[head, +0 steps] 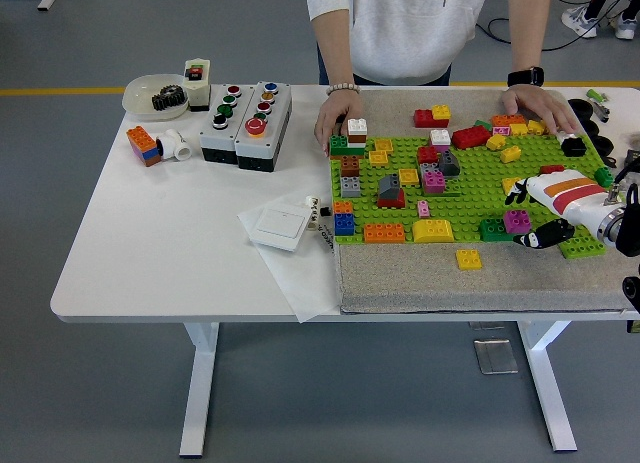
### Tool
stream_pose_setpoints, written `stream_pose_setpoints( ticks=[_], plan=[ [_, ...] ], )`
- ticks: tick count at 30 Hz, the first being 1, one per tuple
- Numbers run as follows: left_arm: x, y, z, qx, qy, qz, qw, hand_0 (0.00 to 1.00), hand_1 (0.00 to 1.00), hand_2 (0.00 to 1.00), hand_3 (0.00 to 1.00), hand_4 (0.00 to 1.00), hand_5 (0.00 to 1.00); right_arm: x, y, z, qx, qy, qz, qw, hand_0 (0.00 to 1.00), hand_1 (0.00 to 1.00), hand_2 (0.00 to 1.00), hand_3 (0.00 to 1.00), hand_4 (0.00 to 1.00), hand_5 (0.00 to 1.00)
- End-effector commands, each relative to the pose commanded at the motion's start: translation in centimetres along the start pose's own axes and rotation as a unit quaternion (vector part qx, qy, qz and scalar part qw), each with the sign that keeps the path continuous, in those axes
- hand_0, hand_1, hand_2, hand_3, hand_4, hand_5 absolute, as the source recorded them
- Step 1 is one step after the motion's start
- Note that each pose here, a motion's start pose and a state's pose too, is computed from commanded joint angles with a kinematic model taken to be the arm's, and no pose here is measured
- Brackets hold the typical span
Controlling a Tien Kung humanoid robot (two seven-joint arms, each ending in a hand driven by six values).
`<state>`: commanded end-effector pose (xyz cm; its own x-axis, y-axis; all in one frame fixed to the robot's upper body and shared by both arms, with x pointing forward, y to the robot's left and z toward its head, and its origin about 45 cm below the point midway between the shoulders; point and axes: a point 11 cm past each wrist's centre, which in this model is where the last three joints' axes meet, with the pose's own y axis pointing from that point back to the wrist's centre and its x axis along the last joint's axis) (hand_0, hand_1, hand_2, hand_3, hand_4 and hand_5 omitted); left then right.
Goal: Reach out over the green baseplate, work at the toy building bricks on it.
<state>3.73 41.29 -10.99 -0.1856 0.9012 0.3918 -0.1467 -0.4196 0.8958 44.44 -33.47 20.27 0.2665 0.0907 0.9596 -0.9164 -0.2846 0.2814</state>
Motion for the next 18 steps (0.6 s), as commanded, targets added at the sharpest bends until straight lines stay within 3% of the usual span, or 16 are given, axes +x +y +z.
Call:
stream_pose_setpoints(
  ticks=[15, 16, 18],
  plan=[
    [0.1, 0.0, -0.1, 0.000, 0.000, 0.001, 1.000, 0.864, 0.883, 0.881, 0.747, 0.740, 0.646, 2.2, 1.1, -1.0, 0.011, 0.000, 0.047, 0.999, 0.558, 0.624, 0.691, 0.709, 0.940, 0.253],
    [0.1, 0.0, -0.1, 0.000, 0.000, 0.001, 1.000, 0.864, 0.882, 0.880, 0.748, 0.740, 0.646, 2.2, 1.3, -1.1, 0.010, -0.002, 0.047, 0.999, 0.659, 0.666, 0.709, 0.725, 0.950, 0.259],
    [0.1, 0.0, -0.1, 0.001, 0.000, 0.001, 1.000, 0.864, 0.882, 0.880, 0.748, 0.740, 0.646, 2.1, 1.6, -1.1, 0.008, -0.006, 0.047, 0.999, 0.659, 0.666, 0.709, 0.725, 0.950, 0.259]
  ],
)
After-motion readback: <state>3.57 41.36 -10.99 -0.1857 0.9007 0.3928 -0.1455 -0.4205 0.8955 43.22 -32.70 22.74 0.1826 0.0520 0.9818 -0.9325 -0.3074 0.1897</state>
